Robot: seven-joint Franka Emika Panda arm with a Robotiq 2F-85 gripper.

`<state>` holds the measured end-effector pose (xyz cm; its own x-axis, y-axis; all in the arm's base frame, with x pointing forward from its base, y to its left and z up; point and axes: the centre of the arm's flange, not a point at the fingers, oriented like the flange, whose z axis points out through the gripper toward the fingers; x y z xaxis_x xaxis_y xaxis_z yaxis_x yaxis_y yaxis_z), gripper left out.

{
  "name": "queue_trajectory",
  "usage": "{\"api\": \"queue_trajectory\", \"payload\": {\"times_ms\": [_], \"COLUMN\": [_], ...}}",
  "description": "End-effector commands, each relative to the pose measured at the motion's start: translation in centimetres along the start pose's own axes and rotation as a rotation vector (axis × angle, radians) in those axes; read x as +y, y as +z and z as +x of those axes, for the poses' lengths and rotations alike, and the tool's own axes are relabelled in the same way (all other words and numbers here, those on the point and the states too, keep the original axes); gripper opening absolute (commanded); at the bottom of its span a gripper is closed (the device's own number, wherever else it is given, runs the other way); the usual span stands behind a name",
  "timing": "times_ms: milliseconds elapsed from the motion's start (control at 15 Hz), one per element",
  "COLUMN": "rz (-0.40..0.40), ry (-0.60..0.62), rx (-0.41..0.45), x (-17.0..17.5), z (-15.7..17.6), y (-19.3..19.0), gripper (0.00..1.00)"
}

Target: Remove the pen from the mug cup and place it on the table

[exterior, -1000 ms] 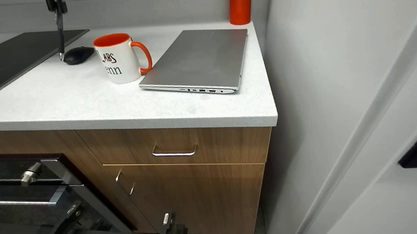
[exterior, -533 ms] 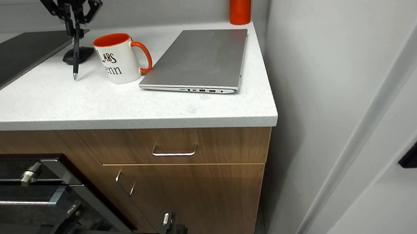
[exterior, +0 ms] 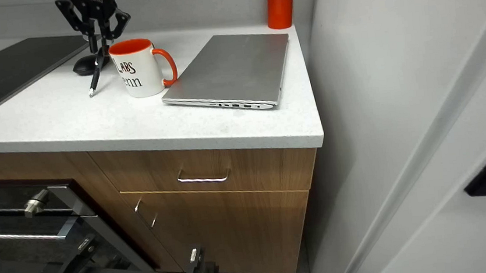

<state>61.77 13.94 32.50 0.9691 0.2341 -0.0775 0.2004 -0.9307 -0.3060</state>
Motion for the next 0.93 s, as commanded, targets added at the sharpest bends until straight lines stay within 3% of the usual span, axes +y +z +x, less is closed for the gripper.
{"api": "queue_trajectory", "payload": {"times_ms": [0,267,400,867], "rz": [-0.025,-0.042,-0.042,-0.039], "ry": [-0.031,-0.048,-0.050,-0.046], "rx": [-0.011,0.011,0.019,0.033], "x": [0.1,-0.1,-0.1,-0.1], "z": [1.5,1.3,1.3,1.2], "y": [-0.4,-1.4,-1.9,-1.7], "gripper": [0.57,0.88,1.00,1.00]}}
